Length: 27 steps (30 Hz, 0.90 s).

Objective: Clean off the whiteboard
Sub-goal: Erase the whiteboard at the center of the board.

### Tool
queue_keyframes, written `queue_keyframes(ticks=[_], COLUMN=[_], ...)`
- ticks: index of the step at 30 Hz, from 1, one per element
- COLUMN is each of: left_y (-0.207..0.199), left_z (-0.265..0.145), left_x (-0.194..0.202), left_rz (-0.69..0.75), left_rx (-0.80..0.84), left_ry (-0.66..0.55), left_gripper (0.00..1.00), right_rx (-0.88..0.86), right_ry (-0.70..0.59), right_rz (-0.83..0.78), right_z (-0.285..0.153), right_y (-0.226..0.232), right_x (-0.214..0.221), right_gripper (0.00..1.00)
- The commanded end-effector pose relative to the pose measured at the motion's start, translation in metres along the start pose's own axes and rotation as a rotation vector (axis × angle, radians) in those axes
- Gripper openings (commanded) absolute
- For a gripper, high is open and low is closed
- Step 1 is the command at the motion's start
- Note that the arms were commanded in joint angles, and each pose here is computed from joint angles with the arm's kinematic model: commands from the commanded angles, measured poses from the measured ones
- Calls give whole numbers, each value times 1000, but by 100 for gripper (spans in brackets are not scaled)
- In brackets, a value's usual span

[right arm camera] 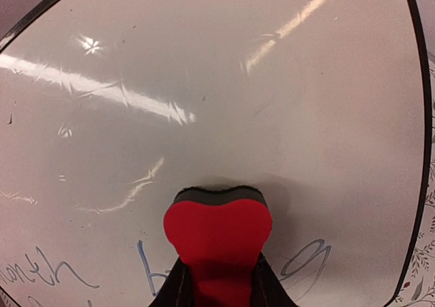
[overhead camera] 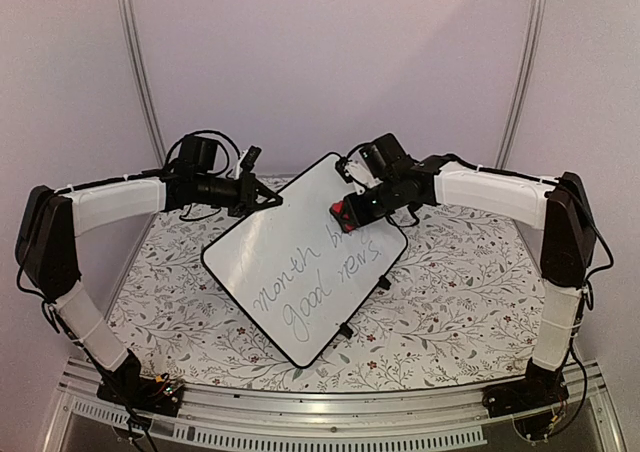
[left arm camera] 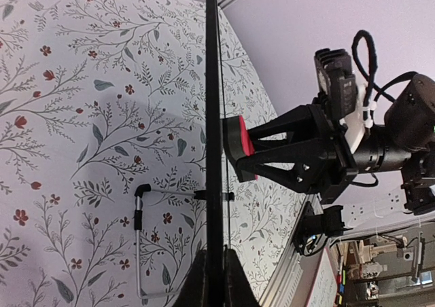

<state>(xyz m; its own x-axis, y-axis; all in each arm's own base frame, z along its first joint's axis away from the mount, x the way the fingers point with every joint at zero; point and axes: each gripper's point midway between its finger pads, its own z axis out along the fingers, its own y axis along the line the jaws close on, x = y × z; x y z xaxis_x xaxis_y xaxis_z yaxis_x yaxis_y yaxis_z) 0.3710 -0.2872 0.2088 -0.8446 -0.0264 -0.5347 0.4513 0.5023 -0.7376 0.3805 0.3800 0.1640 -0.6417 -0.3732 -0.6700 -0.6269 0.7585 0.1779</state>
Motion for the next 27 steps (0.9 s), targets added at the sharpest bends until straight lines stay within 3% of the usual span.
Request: queue_keyframes(ticks=[1, 18, 27], left_y=[4, 4, 3], left_z=[7, 9, 11], left_x=[9, 11, 14], left_rz=[33, 29, 33], left_rx=[2, 1, 3], left_ry=[30, 36, 42], left_gripper=[0, 0, 0], right_rx=[-18, -36, -56], right_ry=[151, 214, 118], right_rz=[-8, -45, -48], right_z=[3, -4, -6], right_y=[-1, 5, 13], right_x=[45, 70, 31], right_gripper=[0, 0, 0])
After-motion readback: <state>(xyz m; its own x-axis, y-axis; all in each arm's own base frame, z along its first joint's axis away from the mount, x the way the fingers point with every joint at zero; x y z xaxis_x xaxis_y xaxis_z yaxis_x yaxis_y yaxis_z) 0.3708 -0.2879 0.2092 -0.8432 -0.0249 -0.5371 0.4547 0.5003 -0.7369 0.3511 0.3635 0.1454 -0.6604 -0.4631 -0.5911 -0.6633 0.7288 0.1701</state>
